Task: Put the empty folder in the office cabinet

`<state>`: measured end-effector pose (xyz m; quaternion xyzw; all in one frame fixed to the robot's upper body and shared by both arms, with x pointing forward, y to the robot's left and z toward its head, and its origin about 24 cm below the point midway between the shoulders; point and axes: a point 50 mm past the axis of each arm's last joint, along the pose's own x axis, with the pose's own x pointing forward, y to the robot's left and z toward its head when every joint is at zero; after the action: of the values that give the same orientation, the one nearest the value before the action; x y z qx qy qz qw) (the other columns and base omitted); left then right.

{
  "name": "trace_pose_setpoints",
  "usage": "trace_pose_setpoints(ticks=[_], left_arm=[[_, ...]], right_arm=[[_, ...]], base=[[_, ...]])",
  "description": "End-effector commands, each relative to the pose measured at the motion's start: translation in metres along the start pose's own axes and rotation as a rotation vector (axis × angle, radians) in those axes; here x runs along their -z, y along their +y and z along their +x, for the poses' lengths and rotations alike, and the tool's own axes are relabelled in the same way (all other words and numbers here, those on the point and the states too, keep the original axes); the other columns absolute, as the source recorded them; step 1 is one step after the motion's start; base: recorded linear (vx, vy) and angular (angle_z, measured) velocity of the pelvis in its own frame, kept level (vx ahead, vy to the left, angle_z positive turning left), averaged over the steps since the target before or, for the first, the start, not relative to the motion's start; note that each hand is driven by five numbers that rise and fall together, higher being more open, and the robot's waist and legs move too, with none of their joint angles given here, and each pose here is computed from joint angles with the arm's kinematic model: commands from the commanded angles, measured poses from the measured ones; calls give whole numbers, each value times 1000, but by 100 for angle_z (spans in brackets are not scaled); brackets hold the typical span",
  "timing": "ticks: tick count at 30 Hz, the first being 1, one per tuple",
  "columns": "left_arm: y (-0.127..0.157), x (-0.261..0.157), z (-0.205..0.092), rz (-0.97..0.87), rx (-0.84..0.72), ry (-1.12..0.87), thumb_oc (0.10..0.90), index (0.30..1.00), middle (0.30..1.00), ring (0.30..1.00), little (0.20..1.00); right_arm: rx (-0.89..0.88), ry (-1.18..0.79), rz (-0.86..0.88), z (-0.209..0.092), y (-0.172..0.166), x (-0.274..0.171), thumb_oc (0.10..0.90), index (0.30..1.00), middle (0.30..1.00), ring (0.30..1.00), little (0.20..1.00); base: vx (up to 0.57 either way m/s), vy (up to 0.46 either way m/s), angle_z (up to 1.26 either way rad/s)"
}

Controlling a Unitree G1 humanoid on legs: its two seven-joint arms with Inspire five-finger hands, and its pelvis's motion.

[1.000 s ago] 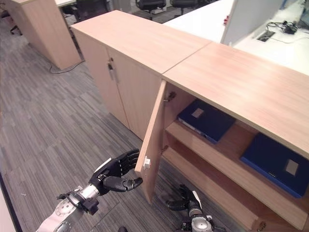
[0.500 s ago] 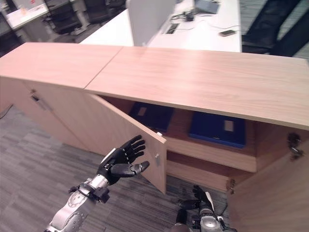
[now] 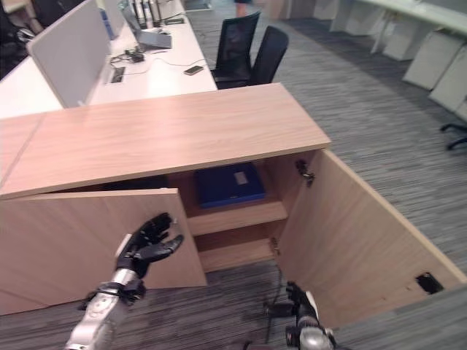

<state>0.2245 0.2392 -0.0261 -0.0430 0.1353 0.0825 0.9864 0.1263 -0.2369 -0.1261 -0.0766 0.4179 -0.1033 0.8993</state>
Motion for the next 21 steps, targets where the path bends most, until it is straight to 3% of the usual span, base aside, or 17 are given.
trace_pose_setpoints(ticks=[1, 6, 10, 14, 17, 21], left_arm=[[10, -70, 33, 76, -80, -282, 800, 900, 900, 900, 900], [47, -84, 52, 164, -216, -230, 800, 900, 900, 900, 900], [56, -91, 53, 169, -245, -240, 800, 900, 900, 900, 900], [45, -77, 46, 160, -196, -239, 800, 900, 900, 900, 900], [10, -55, 28, 83, -80, -240, 800, 900, 900, 900, 900], [-2, -35, 13, 22, 0, -190, 800, 900, 900, 900, 900]], right_arm=[[-26, -214, 35, 4, -7, -48, 800, 900, 900, 900, 900], [-37, -207, 42, 2, -11, -44, 800, 900, 900, 900, 900], [-37, -208, 47, 3, -10, -45, 800, 900, 900, 900, 900], [-44, -197, 74, 3, -5, -42, 800, 900, 900, 900, 900], [-37, -229, 91, 8, 3, -57, 800, 900, 900, 900, 900], [-48, -245, 108, 10, 11, -65, 800, 900, 900, 900, 900]], base=[[101, 112, -27], [65, 97, -21], [-3, 79, -12], [-6, 66, -23], [-168, 23, -15], [-146, -124, -61]])
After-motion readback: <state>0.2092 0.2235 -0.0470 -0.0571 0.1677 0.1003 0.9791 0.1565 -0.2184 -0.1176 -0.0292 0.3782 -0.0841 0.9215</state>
